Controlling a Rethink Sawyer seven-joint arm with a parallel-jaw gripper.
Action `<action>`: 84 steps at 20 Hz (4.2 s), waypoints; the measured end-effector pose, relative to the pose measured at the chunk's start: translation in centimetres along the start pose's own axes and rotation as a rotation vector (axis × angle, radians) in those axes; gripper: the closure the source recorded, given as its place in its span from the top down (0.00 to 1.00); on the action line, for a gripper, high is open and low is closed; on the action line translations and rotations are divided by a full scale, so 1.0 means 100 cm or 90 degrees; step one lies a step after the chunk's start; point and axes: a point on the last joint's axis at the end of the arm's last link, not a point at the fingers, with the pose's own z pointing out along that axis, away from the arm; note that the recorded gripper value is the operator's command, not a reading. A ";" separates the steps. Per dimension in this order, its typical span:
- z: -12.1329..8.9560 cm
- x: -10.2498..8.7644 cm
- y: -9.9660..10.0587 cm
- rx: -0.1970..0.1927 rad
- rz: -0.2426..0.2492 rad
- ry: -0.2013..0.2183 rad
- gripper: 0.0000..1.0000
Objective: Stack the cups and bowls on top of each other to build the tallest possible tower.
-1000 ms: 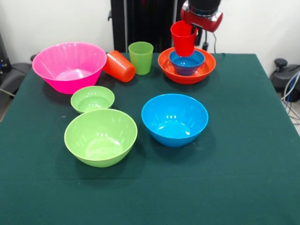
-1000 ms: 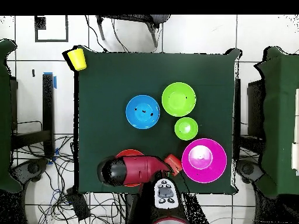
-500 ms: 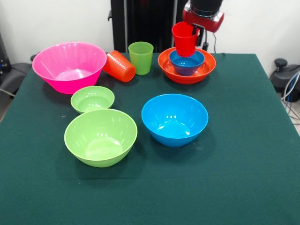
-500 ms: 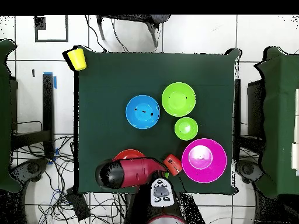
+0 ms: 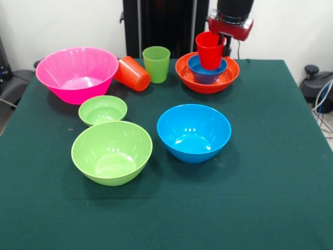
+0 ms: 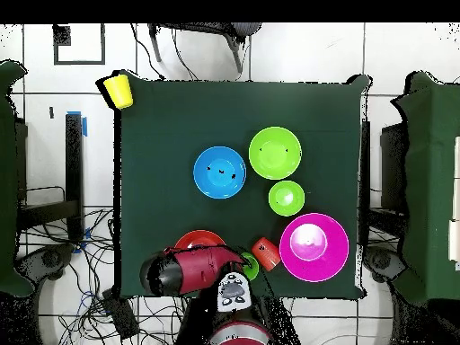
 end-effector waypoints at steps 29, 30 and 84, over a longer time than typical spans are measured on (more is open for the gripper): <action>0.013 0.014 -0.013 0.039 -0.009 -0.017 0.00; 0.013 0.013 -0.013 0.037 -0.009 -0.020 0.00; 0.024 0.001 -0.012 -0.001 -0.001 -0.069 1.00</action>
